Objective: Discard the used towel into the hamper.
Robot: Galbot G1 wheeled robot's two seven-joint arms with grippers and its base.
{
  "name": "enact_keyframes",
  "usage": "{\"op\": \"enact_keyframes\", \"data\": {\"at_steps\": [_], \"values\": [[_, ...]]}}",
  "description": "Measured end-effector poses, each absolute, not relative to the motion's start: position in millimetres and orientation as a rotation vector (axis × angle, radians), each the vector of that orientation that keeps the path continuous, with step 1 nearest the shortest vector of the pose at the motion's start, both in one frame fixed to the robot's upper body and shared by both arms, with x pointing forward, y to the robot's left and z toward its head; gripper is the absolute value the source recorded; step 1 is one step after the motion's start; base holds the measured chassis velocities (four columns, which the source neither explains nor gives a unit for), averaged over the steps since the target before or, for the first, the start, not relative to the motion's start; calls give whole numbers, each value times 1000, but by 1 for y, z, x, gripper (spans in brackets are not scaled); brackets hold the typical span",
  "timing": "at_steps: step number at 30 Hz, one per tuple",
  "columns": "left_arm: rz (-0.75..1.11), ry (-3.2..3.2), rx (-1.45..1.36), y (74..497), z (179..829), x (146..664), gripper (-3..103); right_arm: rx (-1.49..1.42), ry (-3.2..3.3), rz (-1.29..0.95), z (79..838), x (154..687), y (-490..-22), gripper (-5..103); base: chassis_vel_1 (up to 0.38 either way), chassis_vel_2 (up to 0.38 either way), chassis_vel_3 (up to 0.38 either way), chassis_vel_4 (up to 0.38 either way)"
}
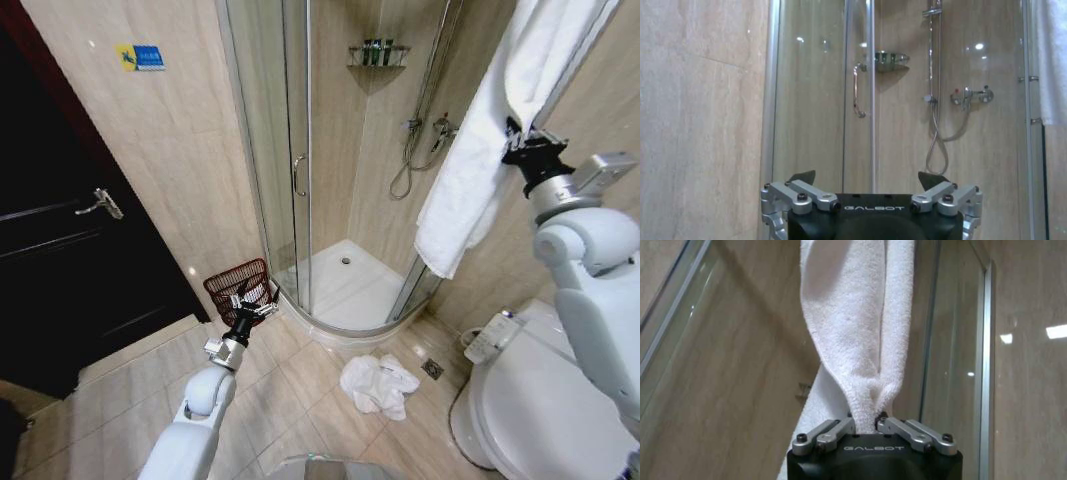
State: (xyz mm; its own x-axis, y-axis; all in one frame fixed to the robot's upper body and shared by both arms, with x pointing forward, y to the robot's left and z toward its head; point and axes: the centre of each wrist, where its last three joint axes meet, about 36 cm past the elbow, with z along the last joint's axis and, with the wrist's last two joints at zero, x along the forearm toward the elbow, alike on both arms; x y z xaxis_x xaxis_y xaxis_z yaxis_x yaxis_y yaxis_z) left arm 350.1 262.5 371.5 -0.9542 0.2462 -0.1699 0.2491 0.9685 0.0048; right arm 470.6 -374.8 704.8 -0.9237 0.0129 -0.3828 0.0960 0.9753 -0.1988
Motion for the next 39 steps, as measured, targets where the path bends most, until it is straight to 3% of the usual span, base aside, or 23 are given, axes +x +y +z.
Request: {"op": "enact_keyframes", "data": {"at_steps": [18, 39], "values": [[-16, 2943, 375, 261, 375, 344, 100, 86, 2808, -307, 649, 445, -384, 7, 0, 0, 0, 0], [-10, 2942, 354, 263, 370, 331, 100, 22, 2898, -162, 579, 410, -352, 7, 0, 0, 0, 0]]}}
